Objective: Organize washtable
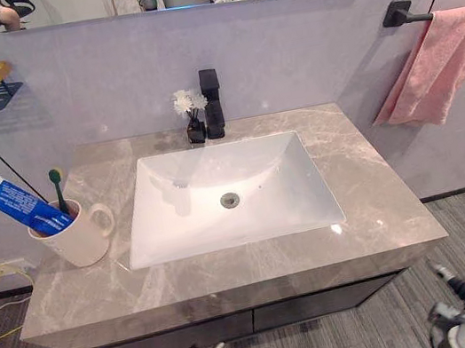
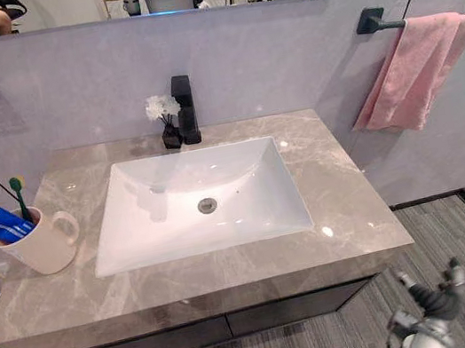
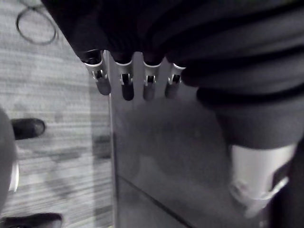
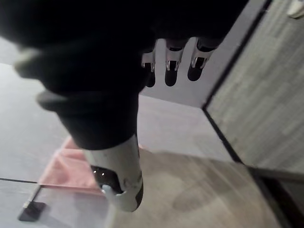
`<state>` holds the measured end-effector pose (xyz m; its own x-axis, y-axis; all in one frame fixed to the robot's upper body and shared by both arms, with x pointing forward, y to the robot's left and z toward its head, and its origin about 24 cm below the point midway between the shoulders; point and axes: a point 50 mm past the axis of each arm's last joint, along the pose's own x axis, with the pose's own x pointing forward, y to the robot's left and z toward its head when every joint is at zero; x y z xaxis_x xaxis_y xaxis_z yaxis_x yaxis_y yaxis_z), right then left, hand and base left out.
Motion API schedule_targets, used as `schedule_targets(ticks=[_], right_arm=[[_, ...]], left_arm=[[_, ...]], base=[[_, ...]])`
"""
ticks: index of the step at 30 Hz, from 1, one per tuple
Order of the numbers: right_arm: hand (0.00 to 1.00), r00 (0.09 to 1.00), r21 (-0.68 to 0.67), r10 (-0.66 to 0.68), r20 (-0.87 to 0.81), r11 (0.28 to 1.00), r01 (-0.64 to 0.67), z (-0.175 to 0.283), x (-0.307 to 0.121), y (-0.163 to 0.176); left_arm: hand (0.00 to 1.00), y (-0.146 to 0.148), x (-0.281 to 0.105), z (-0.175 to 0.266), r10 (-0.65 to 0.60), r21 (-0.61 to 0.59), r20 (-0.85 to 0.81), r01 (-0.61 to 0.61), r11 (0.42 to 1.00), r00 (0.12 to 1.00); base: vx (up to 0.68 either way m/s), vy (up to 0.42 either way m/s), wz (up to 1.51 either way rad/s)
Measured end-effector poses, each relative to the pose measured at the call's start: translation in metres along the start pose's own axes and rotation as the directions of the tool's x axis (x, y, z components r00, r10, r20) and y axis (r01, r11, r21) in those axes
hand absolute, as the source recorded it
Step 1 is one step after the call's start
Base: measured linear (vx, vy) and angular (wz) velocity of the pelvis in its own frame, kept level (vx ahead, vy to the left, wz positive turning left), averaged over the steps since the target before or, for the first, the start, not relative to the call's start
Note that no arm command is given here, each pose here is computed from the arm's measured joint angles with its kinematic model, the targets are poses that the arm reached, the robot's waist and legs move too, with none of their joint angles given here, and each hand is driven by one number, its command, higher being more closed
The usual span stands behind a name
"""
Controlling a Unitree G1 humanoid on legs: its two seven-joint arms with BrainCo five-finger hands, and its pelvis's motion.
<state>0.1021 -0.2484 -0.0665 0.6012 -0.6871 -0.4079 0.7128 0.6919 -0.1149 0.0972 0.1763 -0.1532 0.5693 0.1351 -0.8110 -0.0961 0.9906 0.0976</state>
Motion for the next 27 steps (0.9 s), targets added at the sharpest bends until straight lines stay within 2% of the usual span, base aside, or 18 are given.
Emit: schedule_targets(ticks=[3,5,9,17,27], right_arm=[[0.00,0.984,-0.047,0.041,-0.173,0.998,-0.050,-0.039,-0.008,-0.001],[0.00,0.937,-0.077,0.038,-0.347,0.995,-0.069,-0.077,-0.022,-0.010],[0.00,0.857,-0.076,0.031,-0.514,0.994,-0.082,-0.110,-0.041,-0.022],[0.00,0.809,-0.072,0.056,-0.585,0.990,-0.120,-0.122,-0.040,-0.016],[0.00,0.819,-0.031,0.143,-0.556,0.981,-0.193,-0.110,-0.020,0.009]], left_arm=[[0.00,-0.008,0.002,0.004,-0.027,0.017,0.007,0.027,0.999,1.000],[0.00,-0.009,0.003,0.004,-0.030,0.022,-0.004,0.030,0.999,1.000],[0.00,-0.011,0.005,0.002,-0.032,0.023,-0.024,0.032,0.999,0.999],[0.00,-0.007,0.006,0.001,-0.024,0.035,-0.039,0.026,0.999,0.999],[0.00,0.007,0.008,0.002,0.005,0.057,-0.042,-0.003,0.998,0.999]], base=[[0.02,0.006,0.11],[0.03,0.004,0.17],[0.01,0.004,0.16],[-0.03,0.001,0.13],[-0.02,0.001,0.13]])
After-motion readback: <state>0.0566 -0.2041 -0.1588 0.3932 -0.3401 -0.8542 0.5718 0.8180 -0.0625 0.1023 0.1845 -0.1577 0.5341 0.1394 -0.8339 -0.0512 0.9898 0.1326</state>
